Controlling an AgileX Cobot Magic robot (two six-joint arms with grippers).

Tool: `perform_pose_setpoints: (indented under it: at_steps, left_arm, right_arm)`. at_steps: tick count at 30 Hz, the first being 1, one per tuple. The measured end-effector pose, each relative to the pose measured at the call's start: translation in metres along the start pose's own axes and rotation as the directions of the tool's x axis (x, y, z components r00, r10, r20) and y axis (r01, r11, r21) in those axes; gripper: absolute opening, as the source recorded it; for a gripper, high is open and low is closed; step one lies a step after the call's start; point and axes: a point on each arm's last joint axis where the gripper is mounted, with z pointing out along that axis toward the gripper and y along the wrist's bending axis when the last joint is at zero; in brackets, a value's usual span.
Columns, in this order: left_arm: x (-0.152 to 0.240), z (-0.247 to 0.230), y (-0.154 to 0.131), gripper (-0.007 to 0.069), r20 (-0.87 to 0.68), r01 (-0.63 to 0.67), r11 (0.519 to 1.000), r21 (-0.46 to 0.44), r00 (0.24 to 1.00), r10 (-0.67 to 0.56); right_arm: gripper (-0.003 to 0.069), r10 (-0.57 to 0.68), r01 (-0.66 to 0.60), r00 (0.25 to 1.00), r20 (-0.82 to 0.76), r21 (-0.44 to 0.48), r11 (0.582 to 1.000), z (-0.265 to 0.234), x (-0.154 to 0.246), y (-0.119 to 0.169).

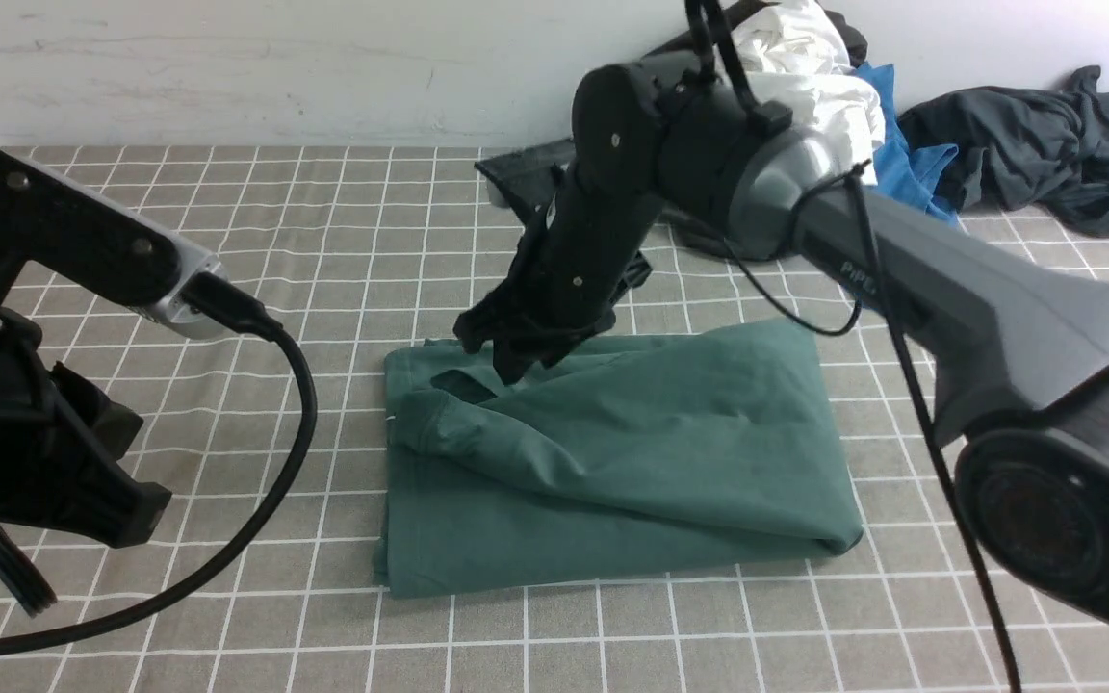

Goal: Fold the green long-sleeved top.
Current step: Use the right arm to drag the right edge of the fabric to the left and folds it over the left edge

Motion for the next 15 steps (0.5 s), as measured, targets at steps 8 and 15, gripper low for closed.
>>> perform_pose_setpoints:
  at_steps: [8, 15]
  left_arm:
    - [0.0, 0.0, 0.0, 0.0078, 0.0, 0.001, 1.0, 0.001, 1.0, -0.001]
    - [0.0, 0.0, -0.001, 0.0078, -0.003, 0.012, 1.0, 0.016, 1.0, -0.012]
  right_arm:
    - [0.0116, -0.14, 0.134, 0.99, -0.025, -0.157, 0.978, 0.022, 0.008, 0.071]
    - [0.0111, -0.157, 0.149, 0.987, -0.039, -0.167, 0.975, 0.025, 0.012, 0.084]
